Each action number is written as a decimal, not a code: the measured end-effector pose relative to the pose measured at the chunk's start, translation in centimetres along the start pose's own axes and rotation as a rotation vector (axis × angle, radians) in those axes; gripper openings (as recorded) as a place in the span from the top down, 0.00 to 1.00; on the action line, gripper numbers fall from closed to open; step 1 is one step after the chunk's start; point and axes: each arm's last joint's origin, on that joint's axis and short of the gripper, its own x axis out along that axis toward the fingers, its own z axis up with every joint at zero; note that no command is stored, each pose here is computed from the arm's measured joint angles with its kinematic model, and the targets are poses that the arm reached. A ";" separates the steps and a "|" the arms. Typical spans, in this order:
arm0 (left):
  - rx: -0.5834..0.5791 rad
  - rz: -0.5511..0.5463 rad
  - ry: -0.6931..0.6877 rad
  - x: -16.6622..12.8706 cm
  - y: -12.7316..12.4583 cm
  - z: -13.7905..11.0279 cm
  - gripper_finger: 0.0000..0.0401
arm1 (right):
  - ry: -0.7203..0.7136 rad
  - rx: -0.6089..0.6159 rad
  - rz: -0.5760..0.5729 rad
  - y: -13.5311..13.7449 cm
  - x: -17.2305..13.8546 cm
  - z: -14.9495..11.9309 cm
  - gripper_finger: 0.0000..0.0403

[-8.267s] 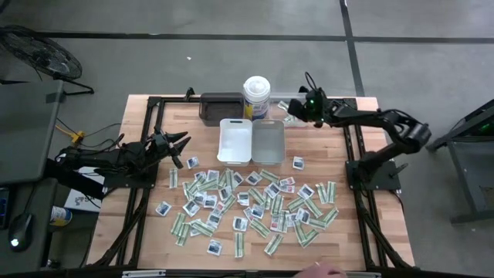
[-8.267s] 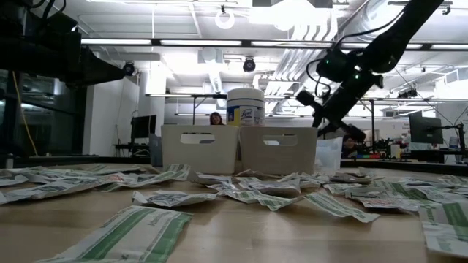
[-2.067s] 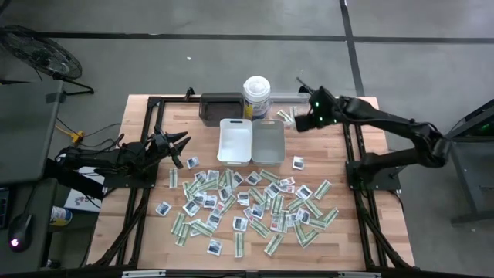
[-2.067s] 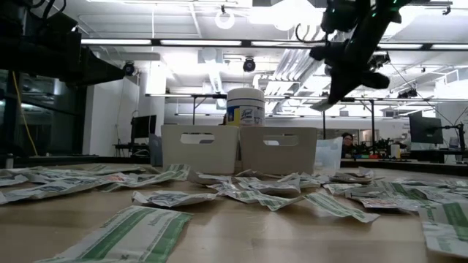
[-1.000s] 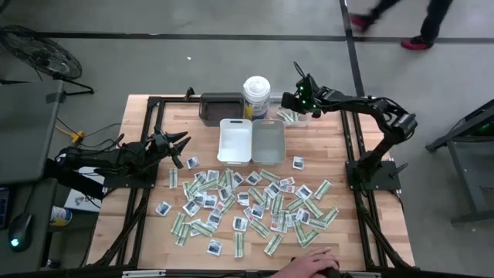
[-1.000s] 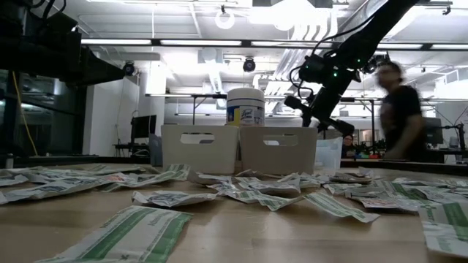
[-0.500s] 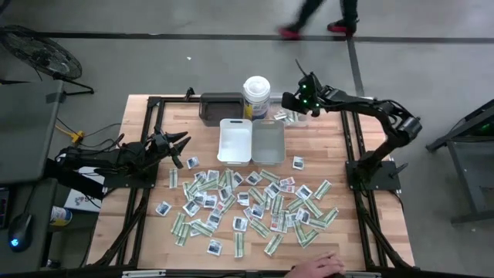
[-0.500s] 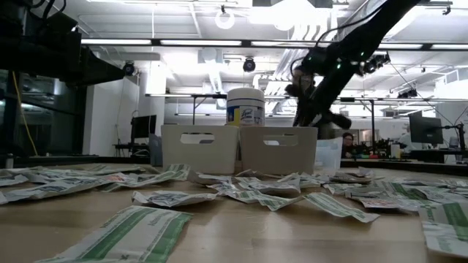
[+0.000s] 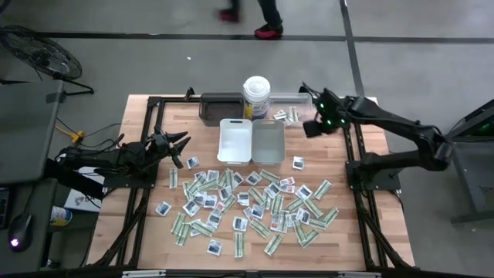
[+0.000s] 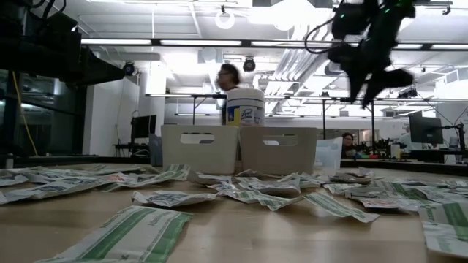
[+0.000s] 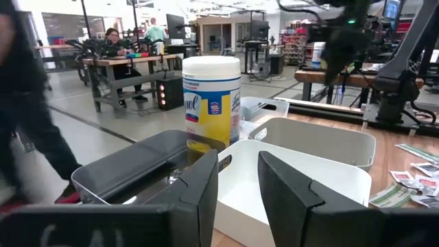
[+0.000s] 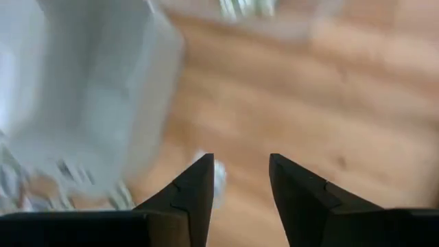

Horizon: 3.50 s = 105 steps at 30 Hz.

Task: Pick & Place First Aid Supplies
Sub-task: Put the band aid into the transparent bin

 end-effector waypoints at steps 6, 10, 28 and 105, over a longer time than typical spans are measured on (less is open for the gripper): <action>0.000 0.000 0.000 0.0 0.0 0.0 0.75 | 0.157 -0.027 -0.090 0.3 -0.9 -3.6 0.67; 0.000 0.000 0.000 0.0 0.0 0.0 0.75 | 0.226 -0.047 -0.137 1.0 -0.8 -5.2 0.66; 0.000 0.000 0.000 0.0 0.0 0.0 0.75 | 0.502 -0.318 -0.285 6.2 3.0 -12.8 0.66; 0.000 0.000 0.000 0.0 0.0 0.0 0.75 | 0.565 -0.547 -0.185 4.9 11.8 -18.2 0.99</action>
